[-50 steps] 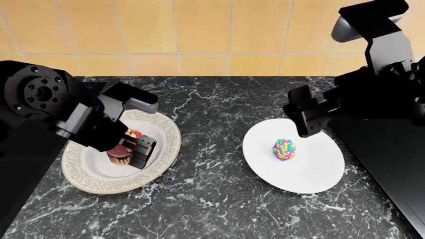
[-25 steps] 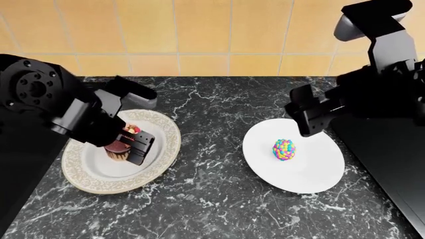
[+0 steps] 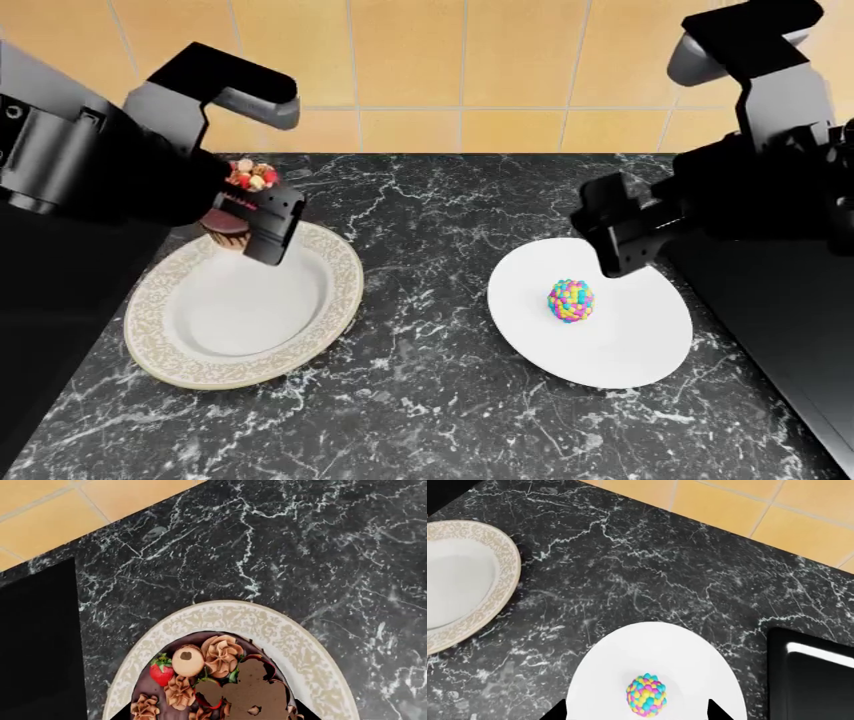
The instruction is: Move the dessert items from the plate to the tray.
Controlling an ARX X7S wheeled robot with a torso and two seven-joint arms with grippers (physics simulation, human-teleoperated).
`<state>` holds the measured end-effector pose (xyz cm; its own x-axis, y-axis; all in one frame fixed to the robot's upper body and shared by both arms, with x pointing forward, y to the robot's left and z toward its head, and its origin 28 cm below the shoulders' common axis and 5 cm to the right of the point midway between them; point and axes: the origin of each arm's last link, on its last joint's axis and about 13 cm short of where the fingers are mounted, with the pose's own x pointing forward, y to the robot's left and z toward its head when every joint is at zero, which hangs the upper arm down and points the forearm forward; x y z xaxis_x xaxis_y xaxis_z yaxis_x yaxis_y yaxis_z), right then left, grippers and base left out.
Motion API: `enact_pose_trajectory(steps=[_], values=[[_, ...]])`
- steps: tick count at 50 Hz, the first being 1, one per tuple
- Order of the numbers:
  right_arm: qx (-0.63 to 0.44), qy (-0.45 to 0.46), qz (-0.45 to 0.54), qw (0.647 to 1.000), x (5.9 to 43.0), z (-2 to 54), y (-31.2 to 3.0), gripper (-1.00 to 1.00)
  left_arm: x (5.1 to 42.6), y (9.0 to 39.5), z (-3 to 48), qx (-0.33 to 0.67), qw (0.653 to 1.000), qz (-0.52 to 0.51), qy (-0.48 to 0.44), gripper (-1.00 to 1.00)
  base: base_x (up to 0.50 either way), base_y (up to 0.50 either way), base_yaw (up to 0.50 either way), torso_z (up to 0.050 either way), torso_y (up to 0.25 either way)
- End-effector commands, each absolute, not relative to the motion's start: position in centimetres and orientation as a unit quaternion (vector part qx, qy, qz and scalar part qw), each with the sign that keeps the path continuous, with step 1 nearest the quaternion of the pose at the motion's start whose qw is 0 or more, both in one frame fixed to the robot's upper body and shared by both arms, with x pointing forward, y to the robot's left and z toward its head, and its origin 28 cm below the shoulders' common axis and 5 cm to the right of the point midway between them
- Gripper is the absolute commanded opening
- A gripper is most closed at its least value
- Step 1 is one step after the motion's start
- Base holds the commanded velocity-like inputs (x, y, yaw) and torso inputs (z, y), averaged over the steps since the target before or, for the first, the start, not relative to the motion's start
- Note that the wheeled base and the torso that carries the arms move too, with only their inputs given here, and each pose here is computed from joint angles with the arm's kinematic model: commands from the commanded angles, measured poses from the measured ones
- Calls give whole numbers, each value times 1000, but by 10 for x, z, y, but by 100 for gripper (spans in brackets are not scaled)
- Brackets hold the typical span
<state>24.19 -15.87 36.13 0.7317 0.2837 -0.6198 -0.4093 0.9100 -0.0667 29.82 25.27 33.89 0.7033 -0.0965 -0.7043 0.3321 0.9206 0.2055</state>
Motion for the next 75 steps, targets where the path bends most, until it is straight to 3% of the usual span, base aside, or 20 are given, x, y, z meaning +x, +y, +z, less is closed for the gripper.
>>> enact_pose_trajectory(steps=[1, 16, 75], values=[[-100, 327, 191, 920, 249, 352, -158, 100, 273, 251, 361, 137, 939, -127, 289, -100, 0, 0, 0, 0, 0], [-104, 348, 188, 913, 268, 332, -153, 100, 240, 240, 363, 151, 949, -150, 233, -100, 0, 0, 0, 0, 1], [-102, 386, 163, 902, 295, 266, -149, 100, 240, 248, 365, 136, 958, -144, 205, -100, 0, 0, 0, 0, 1]])
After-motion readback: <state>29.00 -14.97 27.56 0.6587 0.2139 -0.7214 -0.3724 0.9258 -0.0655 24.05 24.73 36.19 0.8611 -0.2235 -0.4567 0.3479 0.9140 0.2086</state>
